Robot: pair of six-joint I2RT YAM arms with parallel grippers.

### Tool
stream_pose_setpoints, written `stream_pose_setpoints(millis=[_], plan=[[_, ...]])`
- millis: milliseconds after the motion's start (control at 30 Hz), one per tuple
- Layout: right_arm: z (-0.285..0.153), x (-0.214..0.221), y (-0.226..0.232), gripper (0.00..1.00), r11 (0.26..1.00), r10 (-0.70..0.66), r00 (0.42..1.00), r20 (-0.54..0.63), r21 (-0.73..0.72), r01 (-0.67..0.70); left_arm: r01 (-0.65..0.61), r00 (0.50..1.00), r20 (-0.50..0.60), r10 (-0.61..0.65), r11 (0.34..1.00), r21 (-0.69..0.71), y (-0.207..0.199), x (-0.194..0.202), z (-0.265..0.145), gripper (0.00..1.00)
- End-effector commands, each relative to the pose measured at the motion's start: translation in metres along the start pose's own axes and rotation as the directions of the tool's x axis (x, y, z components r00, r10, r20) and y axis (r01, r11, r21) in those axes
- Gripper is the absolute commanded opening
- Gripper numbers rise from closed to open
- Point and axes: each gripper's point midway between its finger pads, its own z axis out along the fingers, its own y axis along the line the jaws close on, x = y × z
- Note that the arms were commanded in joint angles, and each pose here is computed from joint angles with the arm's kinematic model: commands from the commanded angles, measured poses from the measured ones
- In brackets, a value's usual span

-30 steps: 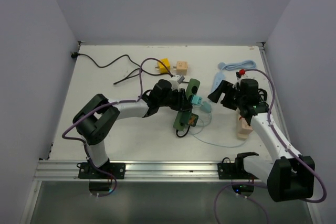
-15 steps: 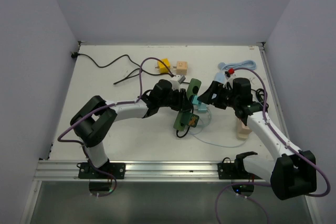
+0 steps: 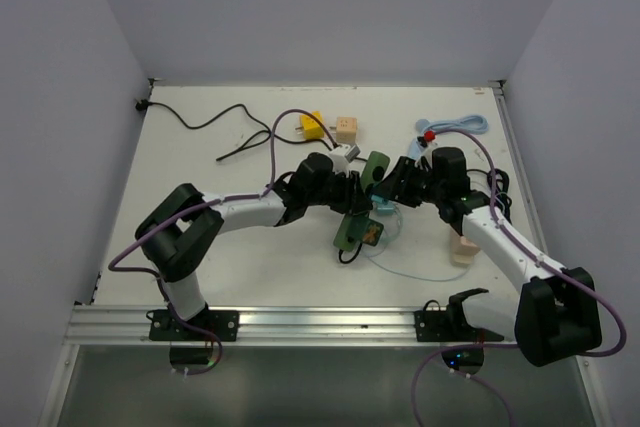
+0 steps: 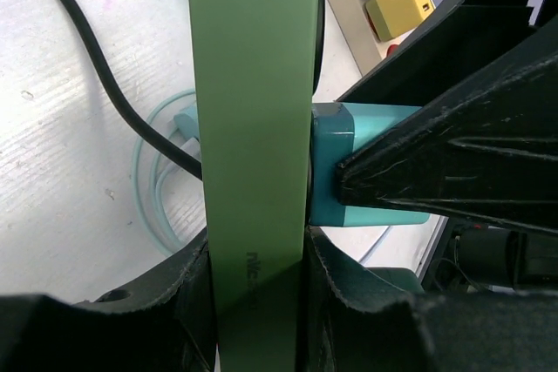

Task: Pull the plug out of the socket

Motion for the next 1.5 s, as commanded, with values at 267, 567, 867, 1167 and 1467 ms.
stream_pose_setpoints(millis=[267, 567, 867, 1167, 1467], plan=[[-0.009, -0.024, 0.022, 0.16, 0.998, -0.051, 0.995, 0.083, -0.019, 0.052, -0.115, 0.983, 0.125, 0.134, 0.982, -0.149, -0.008, -0.051, -0.003, 0.0], [-0.013, -0.023, 0.027, 0.06, 0.999, -0.054, 0.995, 0.078, -0.004, 0.054, -0.18, 0.978, 0.008, 0.209, 0.863, -0.472, 0.046, -0.033, -0.006, 0.0], [-0.021, -0.022, 0.027, 0.06, 0.996, -0.093, 0.992, 0.09, 0.01, 0.092, -0.055, 0.998, 0.032, 0.063, 0.976, -0.212, 0.033, -0.019, 0.0, 0.0], [-0.025, -0.019, 0.029, 0.03, 0.993, -0.116, 0.988, 0.099, -0.025, 0.119, 0.05, 0.993, 0.111, -0.05, 0.999, 0.001, 0.024, -0.038, -0.021, 0.0], [-0.028, -0.022, 0.022, 0.02, 0.992, -0.122, 0.988, 0.093, 0.028, 0.119, 0.117, 0.988, 0.109, -0.109, 0.991, -0.072, 0.055, -0.03, -0.023, 0.0]])
